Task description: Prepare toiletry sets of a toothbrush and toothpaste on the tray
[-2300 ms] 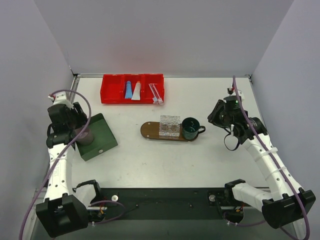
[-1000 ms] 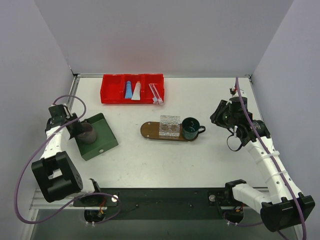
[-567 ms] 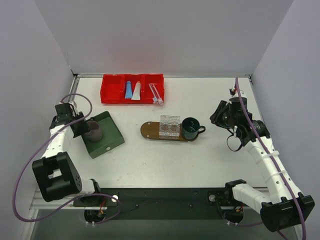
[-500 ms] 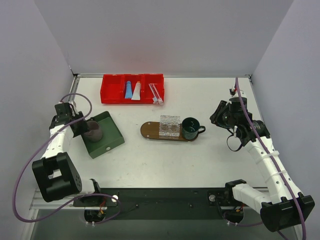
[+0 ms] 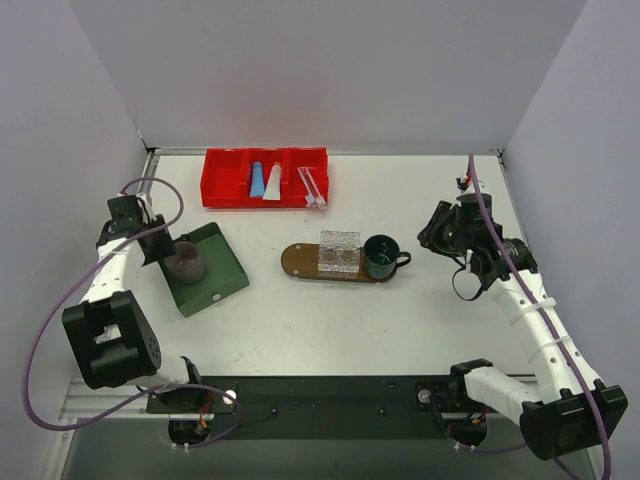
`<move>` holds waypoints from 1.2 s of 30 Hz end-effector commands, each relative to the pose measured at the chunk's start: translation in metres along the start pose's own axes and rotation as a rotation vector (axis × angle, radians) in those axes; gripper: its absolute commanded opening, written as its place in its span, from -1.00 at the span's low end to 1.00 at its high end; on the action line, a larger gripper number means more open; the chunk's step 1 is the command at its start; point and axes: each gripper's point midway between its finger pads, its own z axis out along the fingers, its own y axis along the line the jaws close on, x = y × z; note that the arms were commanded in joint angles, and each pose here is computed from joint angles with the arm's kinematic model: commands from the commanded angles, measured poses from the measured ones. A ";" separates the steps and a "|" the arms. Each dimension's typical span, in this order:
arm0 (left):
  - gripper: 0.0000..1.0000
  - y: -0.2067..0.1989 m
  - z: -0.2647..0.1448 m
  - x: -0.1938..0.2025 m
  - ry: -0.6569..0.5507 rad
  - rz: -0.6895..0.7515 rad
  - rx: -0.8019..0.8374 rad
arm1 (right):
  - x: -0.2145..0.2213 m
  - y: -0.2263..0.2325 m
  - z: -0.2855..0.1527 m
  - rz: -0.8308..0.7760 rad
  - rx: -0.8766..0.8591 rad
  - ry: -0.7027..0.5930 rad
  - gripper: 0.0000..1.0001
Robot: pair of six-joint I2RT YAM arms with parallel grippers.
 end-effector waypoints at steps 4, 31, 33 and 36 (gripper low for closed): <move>0.03 -0.003 0.006 -0.006 0.027 0.037 -0.016 | -0.001 0.002 0.004 0.026 -0.012 -0.002 -0.55; -1.00 -0.014 -0.017 -0.010 -0.050 0.077 -0.033 | -0.001 0.005 0.000 0.049 -0.026 0.006 -0.57; -1.00 -0.012 -0.024 -0.015 -0.088 0.068 -0.046 | -0.001 0.006 -0.001 0.052 -0.028 0.006 -0.57; -1.00 -0.010 -0.043 -0.025 -0.163 0.048 -0.057 | -0.001 0.007 -0.002 0.056 -0.028 0.011 -0.57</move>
